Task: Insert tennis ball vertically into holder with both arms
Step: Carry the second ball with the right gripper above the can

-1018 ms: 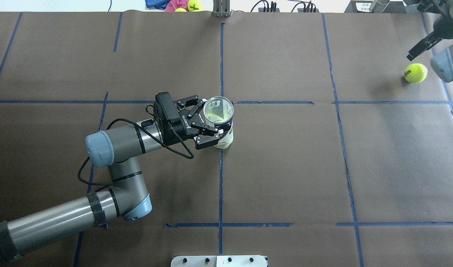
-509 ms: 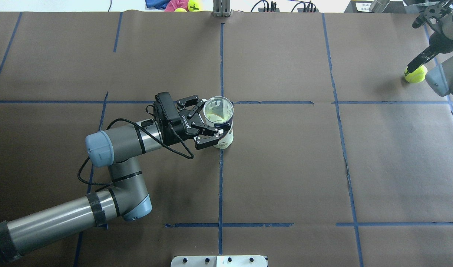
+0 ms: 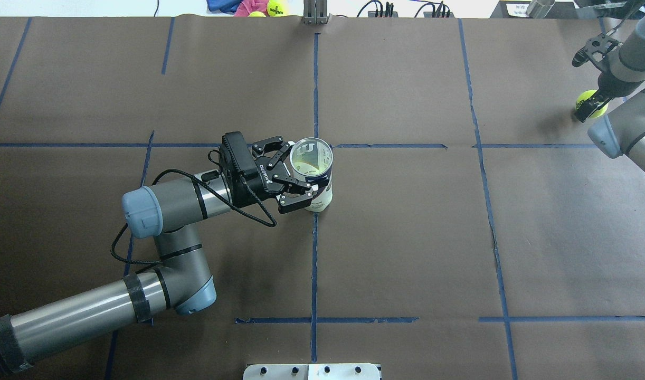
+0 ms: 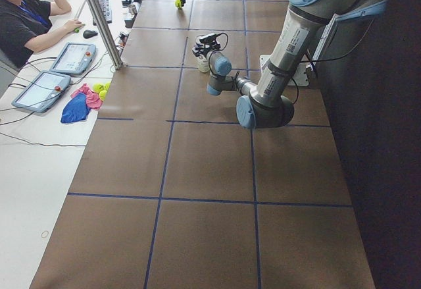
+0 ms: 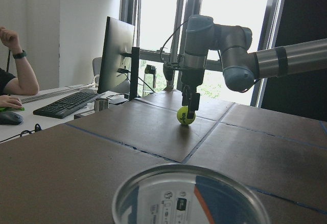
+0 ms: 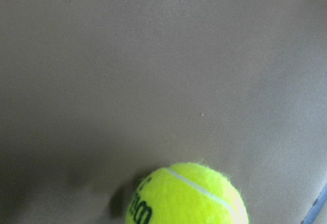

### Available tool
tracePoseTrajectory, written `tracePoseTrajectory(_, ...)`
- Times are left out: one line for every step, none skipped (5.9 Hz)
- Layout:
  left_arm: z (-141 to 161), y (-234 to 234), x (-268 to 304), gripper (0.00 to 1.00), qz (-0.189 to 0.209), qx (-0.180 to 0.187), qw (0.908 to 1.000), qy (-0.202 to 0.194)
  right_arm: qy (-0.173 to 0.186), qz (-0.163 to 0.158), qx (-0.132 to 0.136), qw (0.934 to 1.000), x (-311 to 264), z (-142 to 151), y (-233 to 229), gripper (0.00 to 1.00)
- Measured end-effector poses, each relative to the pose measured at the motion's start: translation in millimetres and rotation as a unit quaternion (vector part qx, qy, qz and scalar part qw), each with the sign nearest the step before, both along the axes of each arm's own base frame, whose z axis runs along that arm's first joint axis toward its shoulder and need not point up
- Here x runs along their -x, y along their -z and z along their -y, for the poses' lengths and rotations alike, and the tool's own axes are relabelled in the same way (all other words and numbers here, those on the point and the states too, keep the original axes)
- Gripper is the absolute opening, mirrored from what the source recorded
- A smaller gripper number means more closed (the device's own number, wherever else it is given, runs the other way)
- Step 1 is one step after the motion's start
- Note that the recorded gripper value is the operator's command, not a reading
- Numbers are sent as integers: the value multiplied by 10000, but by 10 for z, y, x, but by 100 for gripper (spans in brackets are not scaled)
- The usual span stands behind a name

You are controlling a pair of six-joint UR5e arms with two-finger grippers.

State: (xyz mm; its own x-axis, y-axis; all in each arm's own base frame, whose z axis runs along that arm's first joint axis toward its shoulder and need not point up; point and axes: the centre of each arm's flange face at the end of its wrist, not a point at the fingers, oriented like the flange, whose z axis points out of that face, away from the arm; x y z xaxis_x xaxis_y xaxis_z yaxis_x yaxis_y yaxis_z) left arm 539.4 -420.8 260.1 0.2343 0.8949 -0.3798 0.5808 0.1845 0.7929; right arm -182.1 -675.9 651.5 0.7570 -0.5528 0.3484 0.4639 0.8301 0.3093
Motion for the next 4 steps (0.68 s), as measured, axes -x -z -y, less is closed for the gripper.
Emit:
tracePoseTrajectory(0, 0, 0, 90, 0, 0, 10000, 0, -2, -76, -3, 10000, 30, -1, -21, 13)
tracePoseTrajectory(0, 0, 0, 90, 1, -2, 10000, 1, -41, -75, -16, 10000, 53, 23, 25, 5)
tracePoseTrajectory(0, 0, 0, 90, 3, -4, 10000, 3, -170, -5, -48, 9998, 86, 90, 169, 4)
tracePoseTrajectory(0, 0, 0, 90, 3, -5, 10000, 1, -392, 216, -74, 9990, 139, 164, 450, 5)
